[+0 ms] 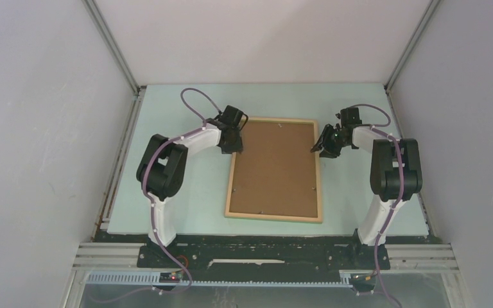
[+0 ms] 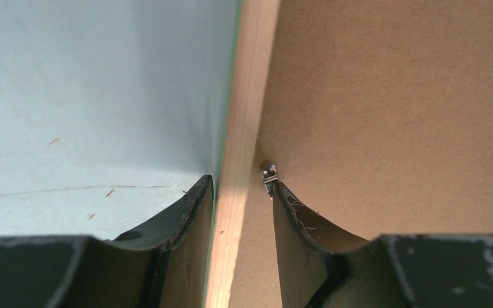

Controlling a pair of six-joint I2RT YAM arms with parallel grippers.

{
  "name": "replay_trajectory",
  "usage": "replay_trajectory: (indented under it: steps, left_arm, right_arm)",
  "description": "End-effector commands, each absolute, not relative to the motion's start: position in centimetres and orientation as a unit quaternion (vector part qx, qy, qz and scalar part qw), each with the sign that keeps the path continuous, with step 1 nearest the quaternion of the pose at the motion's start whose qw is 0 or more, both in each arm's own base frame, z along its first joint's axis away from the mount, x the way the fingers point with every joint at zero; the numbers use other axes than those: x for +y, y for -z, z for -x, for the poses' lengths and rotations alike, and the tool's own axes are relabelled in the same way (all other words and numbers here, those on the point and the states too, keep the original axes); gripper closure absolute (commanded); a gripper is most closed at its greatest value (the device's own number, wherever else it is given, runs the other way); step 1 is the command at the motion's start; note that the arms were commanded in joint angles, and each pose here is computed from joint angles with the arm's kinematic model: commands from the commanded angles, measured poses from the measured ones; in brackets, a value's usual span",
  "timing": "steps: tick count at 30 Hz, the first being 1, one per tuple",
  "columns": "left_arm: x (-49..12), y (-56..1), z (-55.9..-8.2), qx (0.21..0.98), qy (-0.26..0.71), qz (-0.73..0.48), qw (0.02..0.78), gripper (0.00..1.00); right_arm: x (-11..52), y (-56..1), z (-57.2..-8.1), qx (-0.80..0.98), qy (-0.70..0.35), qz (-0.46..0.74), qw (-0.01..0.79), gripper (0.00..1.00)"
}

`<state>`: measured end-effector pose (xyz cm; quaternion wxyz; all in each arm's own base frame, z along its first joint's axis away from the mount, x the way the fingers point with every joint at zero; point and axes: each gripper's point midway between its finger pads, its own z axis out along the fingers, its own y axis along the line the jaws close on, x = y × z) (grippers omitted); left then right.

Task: Put the photo into the frame
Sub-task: Install the photo frame at the center of the board.

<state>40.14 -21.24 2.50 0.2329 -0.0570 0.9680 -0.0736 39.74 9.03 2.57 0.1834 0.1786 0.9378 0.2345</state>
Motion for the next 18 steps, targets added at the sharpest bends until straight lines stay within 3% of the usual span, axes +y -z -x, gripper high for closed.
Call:
replay_trajectory:
  steps: [1, 10, 18]
  left_arm:
    - [-14.5, -1.5, -38.4, 0.967, -0.044, 0.098, 0.229, 0.81]
    - [-13.9, -5.0, -38.7, 0.955, -0.038, 0.107, 0.274, 0.76]
    - [-17.7, -7.3, -39.0, 0.948, 0.076, 0.1, 0.293, 0.5]
  right_arm:
    - [10.3, -3.3, -40.2, 0.935, -0.255, -0.163, 0.184, 0.51]
    - [10.5, -2.9, -40.2, 0.935, -0.259, -0.163, 0.181, 0.54]
    - [10.8, -3.1, -40.3, 0.934, -0.265, -0.157, 0.183, 0.54]
